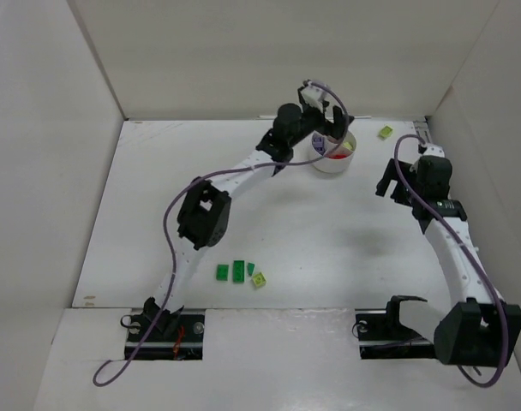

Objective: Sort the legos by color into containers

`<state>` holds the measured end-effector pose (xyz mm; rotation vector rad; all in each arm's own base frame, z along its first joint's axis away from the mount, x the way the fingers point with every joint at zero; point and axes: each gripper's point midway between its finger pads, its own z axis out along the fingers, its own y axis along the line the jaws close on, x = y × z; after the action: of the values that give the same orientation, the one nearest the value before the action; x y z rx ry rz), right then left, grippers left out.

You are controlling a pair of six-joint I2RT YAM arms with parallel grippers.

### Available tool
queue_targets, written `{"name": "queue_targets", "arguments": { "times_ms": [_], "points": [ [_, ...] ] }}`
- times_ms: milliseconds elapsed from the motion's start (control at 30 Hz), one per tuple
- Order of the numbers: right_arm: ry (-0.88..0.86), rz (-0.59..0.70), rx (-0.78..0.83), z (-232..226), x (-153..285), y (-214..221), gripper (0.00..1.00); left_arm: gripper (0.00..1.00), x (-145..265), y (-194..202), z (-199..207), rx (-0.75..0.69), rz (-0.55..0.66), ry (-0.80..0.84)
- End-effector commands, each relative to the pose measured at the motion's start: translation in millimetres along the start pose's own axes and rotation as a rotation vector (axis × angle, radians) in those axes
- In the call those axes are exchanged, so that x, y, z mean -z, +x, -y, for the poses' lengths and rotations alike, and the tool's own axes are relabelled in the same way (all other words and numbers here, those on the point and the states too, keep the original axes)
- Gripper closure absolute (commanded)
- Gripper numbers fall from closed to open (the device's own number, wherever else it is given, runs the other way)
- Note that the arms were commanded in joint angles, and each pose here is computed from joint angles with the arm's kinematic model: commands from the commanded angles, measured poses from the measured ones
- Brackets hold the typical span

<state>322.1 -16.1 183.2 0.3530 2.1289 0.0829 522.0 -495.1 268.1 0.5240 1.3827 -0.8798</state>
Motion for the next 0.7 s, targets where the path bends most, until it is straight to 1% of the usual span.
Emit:
{"name": "queue_targets", "arguments": {
  "times_ms": [0,33,67,100,167,200,233,267,300,333,367,400,433,467,500,533,567,600,633,667],
  "points": [
    [-0.019,0.095,-0.011,-12.7,-19.5,-56.8,0.00,0.00,56.9,-192.6,28.2,-0.003,0.277,0.086],
    [0.008,0.099,-0.012,-9.8,-26.2,-64.9,0.00,0.00,68.0,-202.4,18.2,0.016,0.273,0.064],
    [0.030,0.089,-0.013,-7.8,-32.1,-69.8,0.00,0.00,75.3,-186.7,9.2,0.047,0.203,0.026],
    [0.029,0.093,-0.013,-11.5,-46.1,-84.0,0.00,0.00,93.3,-213.3,11.6,0.044,0.216,0.006],
    [0.074,0.108,-0.006,-6.7,-61.2,-99.9,0.00,0.00,112.7,-213.6,-8.8,0.084,0.158,-0.080],
    [0.082,0.148,-0.009,-9.6,-64.4,-124.0,0.00,0.00,123.7,-186.7,-20.6,0.110,0.066,-0.129],
    [0.108,0.100,-0.006,-5.9,-89.4,-117.7,0.00,0.00,142.3,-201.7,-20.5,0.109,0.072,-0.159],
    [0.140,0.104,-0.007,-2.0,-100.5,-124.8,0.00,0.00,155.9,-199.4,-36.5,0.115,0.059,-0.231],
    [0.155,0.084,-0.010,2.6,-111.4,-127.5,0.00,0.00,169.1,-168.2,-44.6,0.138,-0.023,-0.288],
    [0.173,0.050,-0.027,6.6,-132.8,-134.2,0.00,0.00,188.4,-180.6,-49.2,0.134,-0.008,-0.334],
    [0.175,0.042,-0.027,6.0,-144.7,-137.6,0.00,0.00,202.6,-178.5,-62.1,0.135,-0.017,-0.395],
    [0.175,0.043,-0.037,4.7,-156.7,-141.6,0.00,0.00,214.2,-174.4,-68.4,0.138,-0.033,-0.430],
    [0.165,0.081,-0.041,-0.6,-163.1,-164.5,0.00,0.00,227.7,-152.3,-76.0,0.162,-0.088,-0.463],
    [0.196,0.029,-0.036,6.5,-191.7,-147.7,0.00,0.00,241.8,-162.2,-75.5,0.173,-0.069,-0.477],
    [0.220,0.023,-0.034,10.4,-203.4,-147.9,0.00,0.00,254.3,-163.8,-88.0,0.182,-0.060,-0.512],
    [0.222,0.014,-0.044,10.1,-215.0,-147.7,0.00,0.00,265.1,-150.1,-94.9,0.201,-0.086,-0.540],
    [0.224,0.008,-0.043,9.6,-236.9,-150.6,0.00,0.00,274.2,-154.9,-97.3,0.210,-0.071,-0.554],
    [0.224,0.011,-0.059,8.6,-246.7,-152.8,0.00,0.00,282.7,-155.8,-106.2,0.211,-0.068,-0.573],
    [0.220,0.024,-0.069,7.2,-255.5,-157.1,0.00,0.00,287.6,-148.8,-112.1,0.217,-0.085,-0.591],
    [0.205,0.080,-0.075,1.8,-258.2,-180.4,0.00,0.00,292.9,-146.2,-114.6,0.220,-0.094,-0.604]
  ]
}}
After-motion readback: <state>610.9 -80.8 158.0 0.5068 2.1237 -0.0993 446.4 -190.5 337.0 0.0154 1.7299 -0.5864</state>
